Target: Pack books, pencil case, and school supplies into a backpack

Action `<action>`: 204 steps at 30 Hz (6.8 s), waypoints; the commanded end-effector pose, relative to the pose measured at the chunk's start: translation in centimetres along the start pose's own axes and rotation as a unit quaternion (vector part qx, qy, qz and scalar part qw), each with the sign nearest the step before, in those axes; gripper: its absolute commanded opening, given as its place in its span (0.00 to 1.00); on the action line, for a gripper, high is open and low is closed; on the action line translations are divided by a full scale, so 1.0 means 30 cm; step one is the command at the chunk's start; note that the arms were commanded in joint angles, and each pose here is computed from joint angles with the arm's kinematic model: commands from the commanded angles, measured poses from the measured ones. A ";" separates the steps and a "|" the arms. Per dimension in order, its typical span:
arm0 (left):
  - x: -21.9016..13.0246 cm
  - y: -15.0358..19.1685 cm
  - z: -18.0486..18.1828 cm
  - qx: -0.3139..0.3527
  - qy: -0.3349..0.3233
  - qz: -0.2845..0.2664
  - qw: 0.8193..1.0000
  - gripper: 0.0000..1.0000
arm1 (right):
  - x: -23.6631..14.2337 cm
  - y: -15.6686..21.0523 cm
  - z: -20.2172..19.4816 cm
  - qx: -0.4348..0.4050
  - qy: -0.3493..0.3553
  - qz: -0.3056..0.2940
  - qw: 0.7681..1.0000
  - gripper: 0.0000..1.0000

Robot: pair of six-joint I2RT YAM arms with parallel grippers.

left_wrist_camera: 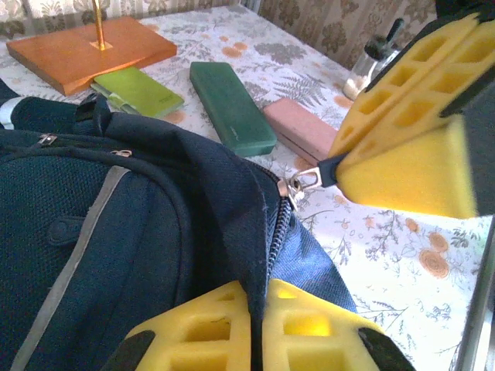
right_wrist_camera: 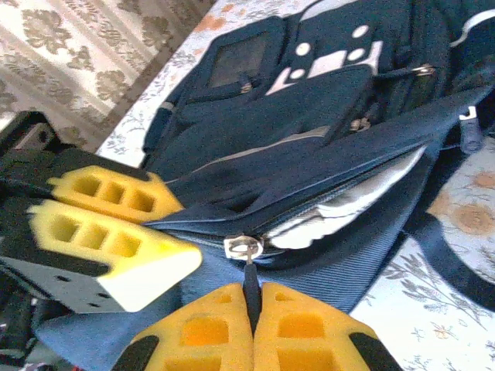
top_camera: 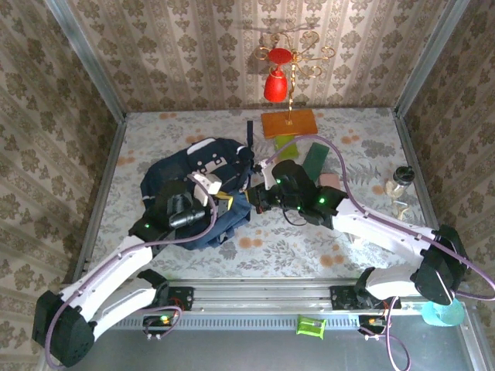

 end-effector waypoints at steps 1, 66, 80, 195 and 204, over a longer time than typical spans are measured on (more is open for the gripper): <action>-0.033 0.045 0.082 -0.036 -0.071 0.007 0.997 0.00 | -0.103 -0.114 -0.123 0.001 0.144 -0.090 0.986 0.00; -0.137 0.145 0.156 -0.163 -0.178 -0.038 0.970 0.82 | 0.214 -0.129 -0.490 0.047 0.175 -0.001 0.983 0.60; 0.004 0.243 0.467 -0.354 -0.230 0.064 0.904 0.84 | 0.469 -0.018 -0.516 0.141 0.133 0.062 0.979 0.55; 0.217 0.364 0.335 -0.216 -0.326 0.176 0.903 0.29 | 0.477 0.353 -0.304 0.101 0.059 0.135 0.984 0.22; 0.238 0.341 0.349 -0.209 -0.327 0.164 0.907 0.16 | 0.473 0.371 -0.316 0.097 0.068 0.141 0.983 0.21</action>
Point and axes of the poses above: each hand's point on the last joint's axis, 136 mm out from that joint toward the fingers, its own x axis out along the fingers, its own z axis along the line the jaws close on, y = z × x, the point moved 4 cm from there along -x, back along the fingers, and after that the axes turned 8 degrees about x, right-handed, at the moved point
